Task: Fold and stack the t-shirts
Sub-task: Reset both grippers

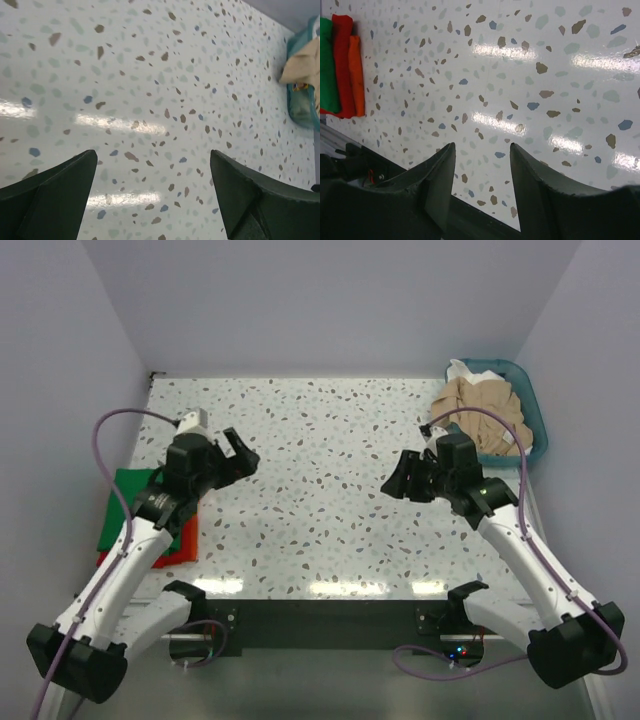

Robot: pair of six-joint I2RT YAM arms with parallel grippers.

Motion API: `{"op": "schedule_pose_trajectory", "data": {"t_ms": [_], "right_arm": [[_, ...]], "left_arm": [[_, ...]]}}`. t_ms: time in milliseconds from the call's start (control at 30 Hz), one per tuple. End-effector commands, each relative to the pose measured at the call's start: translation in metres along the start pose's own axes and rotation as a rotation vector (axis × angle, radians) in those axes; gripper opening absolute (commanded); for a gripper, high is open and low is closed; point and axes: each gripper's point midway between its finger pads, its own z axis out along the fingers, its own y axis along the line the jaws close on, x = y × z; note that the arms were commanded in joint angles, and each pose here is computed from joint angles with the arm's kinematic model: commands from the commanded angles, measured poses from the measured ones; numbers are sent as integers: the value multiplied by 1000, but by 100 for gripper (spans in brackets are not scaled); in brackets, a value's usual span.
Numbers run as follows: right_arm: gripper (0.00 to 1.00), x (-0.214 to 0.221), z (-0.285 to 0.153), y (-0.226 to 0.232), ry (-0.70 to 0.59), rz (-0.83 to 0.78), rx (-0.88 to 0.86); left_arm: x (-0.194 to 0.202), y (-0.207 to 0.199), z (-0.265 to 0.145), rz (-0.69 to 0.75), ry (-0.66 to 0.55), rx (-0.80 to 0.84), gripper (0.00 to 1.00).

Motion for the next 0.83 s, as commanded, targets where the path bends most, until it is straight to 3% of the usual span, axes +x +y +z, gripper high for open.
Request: {"op": "schedule_pose_trajectory", "data": {"t_ms": [0, 200, 400, 800], "right_arm": [[51, -21, -14, 7, -74, -11, 15], [53, -36, -23, -2, -156, -22, 79], [56, -36, -24, -12, -192, -24, 117], [54, -31, -13, -28, -227, -15, 156]], "left_arm": [[10, -50, 10, 26, -30, 99, 100], [79, -113, 22, 180, 74, 208, 100], [118, -130, 29, 229, 169, 322, 100], [94, -148, 26, 304, 114, 347, 100]]}}
